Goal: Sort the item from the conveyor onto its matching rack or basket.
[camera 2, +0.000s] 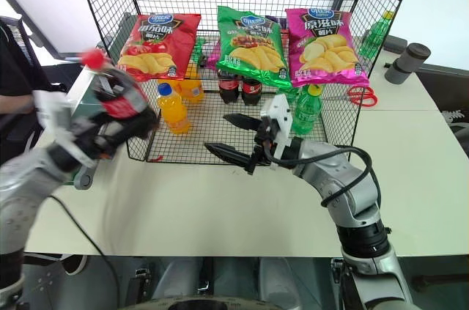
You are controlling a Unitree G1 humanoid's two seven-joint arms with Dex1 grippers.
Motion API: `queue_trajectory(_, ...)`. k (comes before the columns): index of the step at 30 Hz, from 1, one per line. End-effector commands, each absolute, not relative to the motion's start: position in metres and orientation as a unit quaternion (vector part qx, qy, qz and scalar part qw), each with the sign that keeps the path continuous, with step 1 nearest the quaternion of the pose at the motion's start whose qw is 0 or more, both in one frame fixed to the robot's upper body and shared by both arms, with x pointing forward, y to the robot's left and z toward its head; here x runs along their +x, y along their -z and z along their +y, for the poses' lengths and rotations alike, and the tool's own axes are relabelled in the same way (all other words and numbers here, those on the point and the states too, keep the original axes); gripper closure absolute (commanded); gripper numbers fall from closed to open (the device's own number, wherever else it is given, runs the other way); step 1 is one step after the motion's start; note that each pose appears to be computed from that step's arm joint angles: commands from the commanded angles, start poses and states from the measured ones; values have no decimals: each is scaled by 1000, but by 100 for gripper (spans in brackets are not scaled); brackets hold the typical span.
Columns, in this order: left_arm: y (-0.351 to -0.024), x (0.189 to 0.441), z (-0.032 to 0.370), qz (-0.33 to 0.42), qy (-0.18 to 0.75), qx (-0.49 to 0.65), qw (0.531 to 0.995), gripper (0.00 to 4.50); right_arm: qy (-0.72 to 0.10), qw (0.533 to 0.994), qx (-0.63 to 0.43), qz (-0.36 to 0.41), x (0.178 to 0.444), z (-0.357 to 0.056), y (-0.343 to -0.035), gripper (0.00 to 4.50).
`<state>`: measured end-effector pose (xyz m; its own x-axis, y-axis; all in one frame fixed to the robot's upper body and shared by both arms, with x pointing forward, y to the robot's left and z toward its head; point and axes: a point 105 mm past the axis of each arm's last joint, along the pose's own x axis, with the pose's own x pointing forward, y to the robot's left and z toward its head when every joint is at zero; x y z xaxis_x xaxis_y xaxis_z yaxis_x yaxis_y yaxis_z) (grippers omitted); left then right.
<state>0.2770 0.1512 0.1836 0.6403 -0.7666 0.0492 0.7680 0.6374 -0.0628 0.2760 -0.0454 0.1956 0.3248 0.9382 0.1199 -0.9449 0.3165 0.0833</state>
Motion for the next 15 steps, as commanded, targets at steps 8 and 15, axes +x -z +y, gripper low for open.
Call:
queue_trajectory(8, -185, 277, 98, -28, 540, -50, 840, 170, -583, 808, 84, -15, 268, -19, -205, 0)
queue_trajectory(15, -173, 274, 88, -7, 573, -11, 820, 170, -585, 806, 93, -7, 267, -13, -204, 0)
